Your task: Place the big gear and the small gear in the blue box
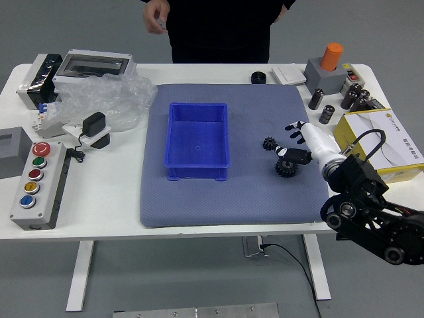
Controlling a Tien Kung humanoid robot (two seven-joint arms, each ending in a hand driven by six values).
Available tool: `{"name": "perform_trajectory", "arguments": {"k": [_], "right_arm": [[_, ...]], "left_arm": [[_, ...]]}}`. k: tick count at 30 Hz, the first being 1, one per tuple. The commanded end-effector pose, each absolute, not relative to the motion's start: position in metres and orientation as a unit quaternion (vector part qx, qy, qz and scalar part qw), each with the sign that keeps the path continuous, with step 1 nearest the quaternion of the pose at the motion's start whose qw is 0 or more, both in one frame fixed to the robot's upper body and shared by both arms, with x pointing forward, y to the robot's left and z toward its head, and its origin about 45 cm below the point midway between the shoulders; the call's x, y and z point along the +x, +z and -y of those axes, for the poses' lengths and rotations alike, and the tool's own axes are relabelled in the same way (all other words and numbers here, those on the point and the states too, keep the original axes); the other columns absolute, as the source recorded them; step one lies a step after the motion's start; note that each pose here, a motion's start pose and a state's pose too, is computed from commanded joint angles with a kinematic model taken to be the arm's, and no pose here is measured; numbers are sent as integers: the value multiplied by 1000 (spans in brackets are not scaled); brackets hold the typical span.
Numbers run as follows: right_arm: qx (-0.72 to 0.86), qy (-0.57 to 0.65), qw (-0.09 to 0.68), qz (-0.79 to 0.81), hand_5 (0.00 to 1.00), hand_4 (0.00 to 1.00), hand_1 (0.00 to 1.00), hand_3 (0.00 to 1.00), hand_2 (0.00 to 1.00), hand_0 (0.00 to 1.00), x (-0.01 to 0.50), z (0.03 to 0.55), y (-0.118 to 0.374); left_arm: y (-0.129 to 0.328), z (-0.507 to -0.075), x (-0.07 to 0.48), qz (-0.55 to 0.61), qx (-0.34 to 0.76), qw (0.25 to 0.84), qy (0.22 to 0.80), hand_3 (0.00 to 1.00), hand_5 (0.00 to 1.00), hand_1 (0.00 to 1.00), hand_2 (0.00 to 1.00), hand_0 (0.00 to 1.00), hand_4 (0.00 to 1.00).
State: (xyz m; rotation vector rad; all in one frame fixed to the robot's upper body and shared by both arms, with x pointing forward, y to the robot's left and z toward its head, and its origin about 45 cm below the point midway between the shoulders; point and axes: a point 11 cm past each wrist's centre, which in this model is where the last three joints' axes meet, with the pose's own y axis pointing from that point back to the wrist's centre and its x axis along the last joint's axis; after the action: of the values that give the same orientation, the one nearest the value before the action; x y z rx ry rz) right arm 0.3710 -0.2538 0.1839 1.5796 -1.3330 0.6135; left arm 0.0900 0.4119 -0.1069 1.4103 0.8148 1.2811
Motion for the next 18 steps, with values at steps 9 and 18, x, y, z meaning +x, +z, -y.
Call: {"name": "perform_trajectory", "arguments": {"k": [9,18], "right_arm": [[651,257,486,524,401,722,667,807,778,725,372,249,174],[648,260,496,517,384,729,678,815,796,735,373,252,169]], "left_arm": [[-107,-411,90,-338,586,510,531,812,138,740,767,757,589],[-107,-412,90,-338,586,509,532,812,138,740,767,757,589]]}}
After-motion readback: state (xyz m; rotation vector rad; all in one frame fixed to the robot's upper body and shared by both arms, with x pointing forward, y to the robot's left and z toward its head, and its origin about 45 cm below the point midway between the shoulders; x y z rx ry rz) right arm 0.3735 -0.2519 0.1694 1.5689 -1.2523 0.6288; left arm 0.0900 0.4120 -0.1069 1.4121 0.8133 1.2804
